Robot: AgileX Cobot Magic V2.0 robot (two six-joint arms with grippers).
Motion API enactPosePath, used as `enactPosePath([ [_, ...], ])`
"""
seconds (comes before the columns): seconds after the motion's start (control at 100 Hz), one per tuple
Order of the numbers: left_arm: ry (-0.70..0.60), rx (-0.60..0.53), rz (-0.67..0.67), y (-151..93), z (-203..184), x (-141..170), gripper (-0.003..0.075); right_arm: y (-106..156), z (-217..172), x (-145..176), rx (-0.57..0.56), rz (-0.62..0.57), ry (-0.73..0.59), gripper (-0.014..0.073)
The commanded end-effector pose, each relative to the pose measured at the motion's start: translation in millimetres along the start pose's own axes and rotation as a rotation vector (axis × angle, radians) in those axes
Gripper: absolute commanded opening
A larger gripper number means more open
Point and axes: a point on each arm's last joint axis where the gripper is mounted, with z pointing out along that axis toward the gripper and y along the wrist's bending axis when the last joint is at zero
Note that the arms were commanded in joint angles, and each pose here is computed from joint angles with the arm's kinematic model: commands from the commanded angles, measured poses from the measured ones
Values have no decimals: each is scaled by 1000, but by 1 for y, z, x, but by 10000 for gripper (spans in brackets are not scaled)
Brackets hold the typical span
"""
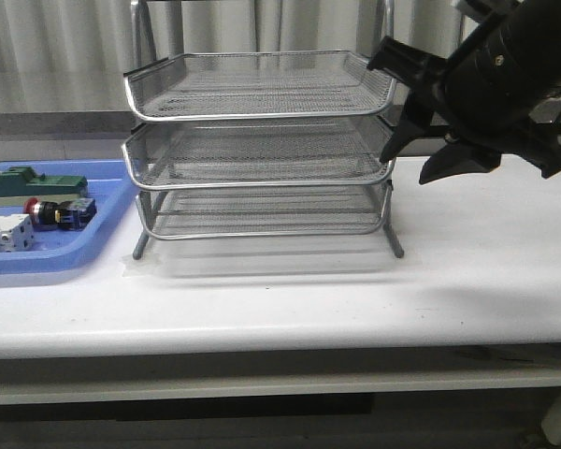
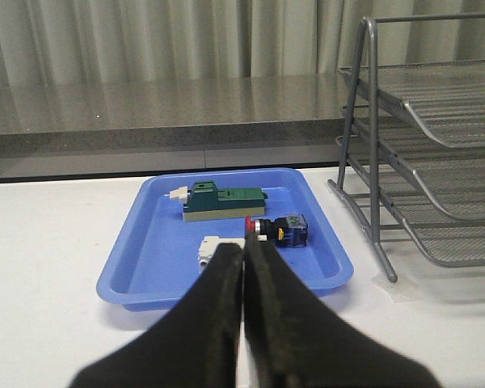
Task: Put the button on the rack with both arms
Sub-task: 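Reach the right gripper to the middle mesh tier's front edge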
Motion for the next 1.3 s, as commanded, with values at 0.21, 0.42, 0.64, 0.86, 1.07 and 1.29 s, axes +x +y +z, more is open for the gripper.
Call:
enactPosePath([
  [0.21,-67,23,-13,-2,-1,6,4,16,4,-24,-44,14,-101,342],
  [0.42,-67,23,-13,-2,-1,6,4,18,15,-28,-46,37,-99,342],
  [0.64,-67,23,-13,-2,-1,6,4,18,23,-29,-45,59,-90,340],
  [0.86,-67,23,-13,-2,-1,6,4,17,25,-29,-41,63,-87,337],
  [1.07,-67,23,-13,-2,-1,6,4,17,25,-29,-42,66,-87,186],
  [1.29,-67,23,-13,-2,-1,6,4,17,25,-27,-43,70,-69,76],
])
